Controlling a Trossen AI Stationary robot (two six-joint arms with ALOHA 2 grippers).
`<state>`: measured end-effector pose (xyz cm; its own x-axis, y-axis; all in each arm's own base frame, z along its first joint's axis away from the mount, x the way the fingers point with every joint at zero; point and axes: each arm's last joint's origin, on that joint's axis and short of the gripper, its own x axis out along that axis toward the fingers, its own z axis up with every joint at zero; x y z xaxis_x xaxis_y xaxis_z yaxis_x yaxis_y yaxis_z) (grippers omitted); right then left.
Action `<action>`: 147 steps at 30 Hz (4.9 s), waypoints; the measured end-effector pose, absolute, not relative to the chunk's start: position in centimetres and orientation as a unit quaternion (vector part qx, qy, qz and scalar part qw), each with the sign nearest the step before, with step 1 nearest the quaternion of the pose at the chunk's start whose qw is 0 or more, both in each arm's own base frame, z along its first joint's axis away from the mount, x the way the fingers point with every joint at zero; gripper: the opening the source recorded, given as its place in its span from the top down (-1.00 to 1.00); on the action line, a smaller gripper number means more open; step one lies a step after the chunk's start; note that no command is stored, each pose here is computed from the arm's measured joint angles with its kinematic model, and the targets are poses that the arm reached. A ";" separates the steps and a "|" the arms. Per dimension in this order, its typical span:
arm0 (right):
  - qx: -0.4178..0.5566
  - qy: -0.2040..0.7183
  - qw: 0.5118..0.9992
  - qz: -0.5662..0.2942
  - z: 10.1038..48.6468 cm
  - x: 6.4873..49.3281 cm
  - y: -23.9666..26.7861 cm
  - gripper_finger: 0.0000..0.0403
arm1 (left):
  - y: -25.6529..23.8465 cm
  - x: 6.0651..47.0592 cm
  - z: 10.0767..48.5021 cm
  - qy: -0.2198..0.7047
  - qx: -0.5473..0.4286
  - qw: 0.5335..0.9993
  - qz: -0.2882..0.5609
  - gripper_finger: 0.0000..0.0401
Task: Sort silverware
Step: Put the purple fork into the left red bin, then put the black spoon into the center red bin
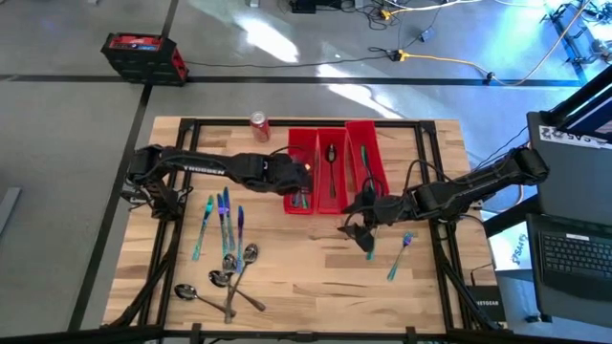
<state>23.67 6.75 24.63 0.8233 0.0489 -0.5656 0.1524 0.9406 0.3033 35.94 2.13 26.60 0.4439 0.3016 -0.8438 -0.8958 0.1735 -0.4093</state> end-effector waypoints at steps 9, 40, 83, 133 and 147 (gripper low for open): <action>0.176 0.304 0.936 -0.007 24.6 23.6 6.9 -0.28 | 2.2 36.0 26.6 0.303 -0.488 0.696 0.431 0.81; 0.123 0.234 0.949 0.174 23.9 28.2 9.2 -0.28 | -9.1 33.2 28.7 0.322 -0.165 0.860 0.361 0.72; -0.018 0.434 0.901 0.005 20.6 44.0 3.8 1.00 | -12.1 19.3 22.3 0.264 -0.163 0.946 0.090 1.00; 0.066 0.510 0.856 0.061 17.7 43.7 3.9 1.00 | -11.6 18.8 21.6 0.291 -0.122 0.941 0.121 1.00; 0.064 0.390 0.900 0.182 19.5 44.8 10.7 0.98 | -11.8 18.6 20.1 0.398 -0.090 0.912 0.048 1.00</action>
<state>44.79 10.71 19.46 0.6296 0.3783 -0.6786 -0.2782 0.9253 0.2577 18.64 -11.77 20.08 0.6790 0.0160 -0.7340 -0.1594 0.9791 -0.1261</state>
